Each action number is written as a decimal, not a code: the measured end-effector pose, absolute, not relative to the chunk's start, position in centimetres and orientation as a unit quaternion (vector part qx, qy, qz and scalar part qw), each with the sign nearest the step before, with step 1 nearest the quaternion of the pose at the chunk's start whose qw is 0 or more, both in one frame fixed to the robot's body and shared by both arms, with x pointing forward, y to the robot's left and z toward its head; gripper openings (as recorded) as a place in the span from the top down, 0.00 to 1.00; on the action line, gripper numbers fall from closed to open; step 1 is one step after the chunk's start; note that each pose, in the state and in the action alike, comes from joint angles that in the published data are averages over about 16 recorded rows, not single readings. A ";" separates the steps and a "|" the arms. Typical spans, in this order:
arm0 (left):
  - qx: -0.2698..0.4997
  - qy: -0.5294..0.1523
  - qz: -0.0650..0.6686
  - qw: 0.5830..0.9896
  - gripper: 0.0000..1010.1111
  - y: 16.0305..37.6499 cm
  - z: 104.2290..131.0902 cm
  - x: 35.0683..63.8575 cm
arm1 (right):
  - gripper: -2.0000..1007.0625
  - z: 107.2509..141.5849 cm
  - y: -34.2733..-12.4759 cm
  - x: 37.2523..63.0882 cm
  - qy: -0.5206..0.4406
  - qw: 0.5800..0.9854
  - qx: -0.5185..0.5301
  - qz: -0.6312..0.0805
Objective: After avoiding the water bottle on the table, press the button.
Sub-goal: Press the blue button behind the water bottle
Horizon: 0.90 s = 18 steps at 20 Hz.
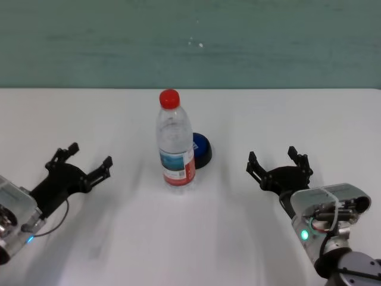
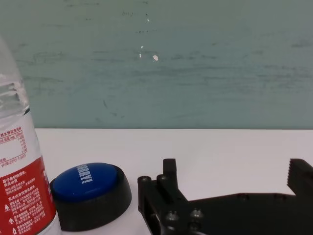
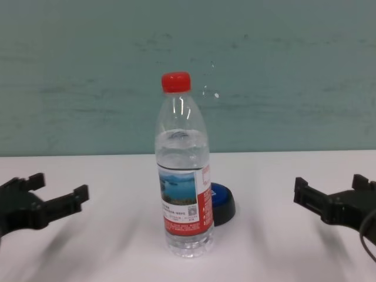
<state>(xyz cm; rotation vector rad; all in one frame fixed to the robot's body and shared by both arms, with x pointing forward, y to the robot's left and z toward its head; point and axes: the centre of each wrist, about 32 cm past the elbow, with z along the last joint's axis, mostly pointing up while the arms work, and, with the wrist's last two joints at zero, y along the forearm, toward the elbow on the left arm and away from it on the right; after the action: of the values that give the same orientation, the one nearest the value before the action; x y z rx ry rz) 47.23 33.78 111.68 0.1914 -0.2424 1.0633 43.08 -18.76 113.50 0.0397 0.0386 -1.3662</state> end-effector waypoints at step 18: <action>0.093 -0.147 0.489 0.855 0.01 29.5 112.1 54.9 | 0.00 113.5 -18.8 43.1 0.018 0.775 0.018 -0.631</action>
<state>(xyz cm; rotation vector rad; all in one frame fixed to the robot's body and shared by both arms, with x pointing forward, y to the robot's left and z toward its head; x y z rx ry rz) 54.95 29.50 112.07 0.1951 -0.3096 1.0287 43.08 -18.76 113.50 0.0397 0.0387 -1.3662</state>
